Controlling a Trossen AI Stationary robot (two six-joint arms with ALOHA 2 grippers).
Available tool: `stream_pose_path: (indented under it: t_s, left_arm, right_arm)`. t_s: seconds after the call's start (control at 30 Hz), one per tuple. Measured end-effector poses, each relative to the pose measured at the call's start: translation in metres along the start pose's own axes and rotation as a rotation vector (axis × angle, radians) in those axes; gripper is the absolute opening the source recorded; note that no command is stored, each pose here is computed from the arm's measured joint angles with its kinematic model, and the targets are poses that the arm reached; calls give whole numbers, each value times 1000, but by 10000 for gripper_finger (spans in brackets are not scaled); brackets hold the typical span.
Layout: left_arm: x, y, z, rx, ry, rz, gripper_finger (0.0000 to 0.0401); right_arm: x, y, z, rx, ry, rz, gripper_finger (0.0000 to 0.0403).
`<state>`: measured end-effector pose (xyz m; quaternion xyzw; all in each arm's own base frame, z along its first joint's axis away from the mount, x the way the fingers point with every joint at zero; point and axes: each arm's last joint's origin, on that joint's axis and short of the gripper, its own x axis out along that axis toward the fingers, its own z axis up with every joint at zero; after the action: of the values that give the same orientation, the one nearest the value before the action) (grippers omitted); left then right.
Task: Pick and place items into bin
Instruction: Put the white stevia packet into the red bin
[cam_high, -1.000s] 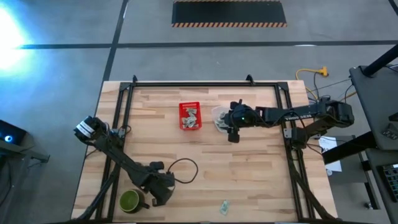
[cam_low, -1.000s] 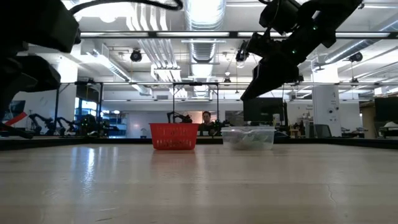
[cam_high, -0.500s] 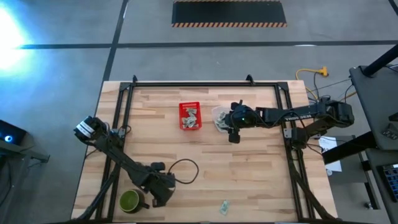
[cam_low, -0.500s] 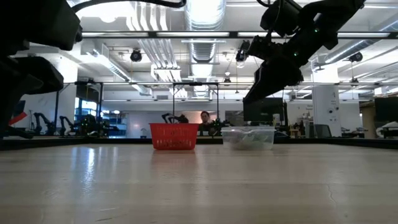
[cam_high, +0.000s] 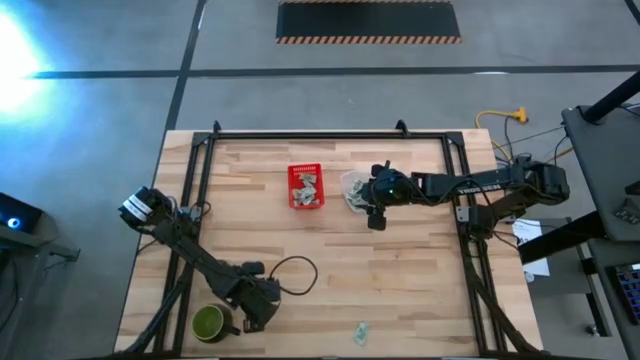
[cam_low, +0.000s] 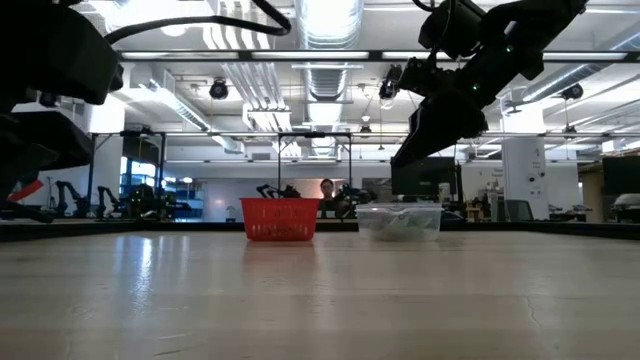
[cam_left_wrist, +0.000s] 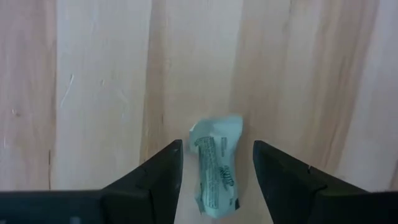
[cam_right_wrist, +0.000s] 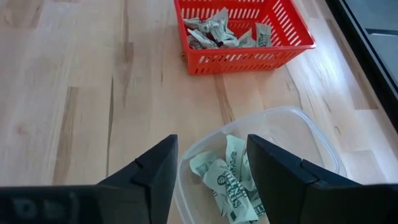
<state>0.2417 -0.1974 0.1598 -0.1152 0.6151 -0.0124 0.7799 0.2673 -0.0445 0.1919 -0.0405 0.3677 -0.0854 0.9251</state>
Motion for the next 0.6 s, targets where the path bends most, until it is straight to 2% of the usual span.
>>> stream_pose_path:
  t_s: [0.43, 0.6]
  left_arm:
    - [22, -4, -2, 16, 93, 44, 178]
    - [19, -3, -2, 15, 96, 51, 157]
  right_arm:
    - [0, 0, -1, 4, 4, 0, 171]
    - [0, 0, -1, 7, 4, 0, 170]
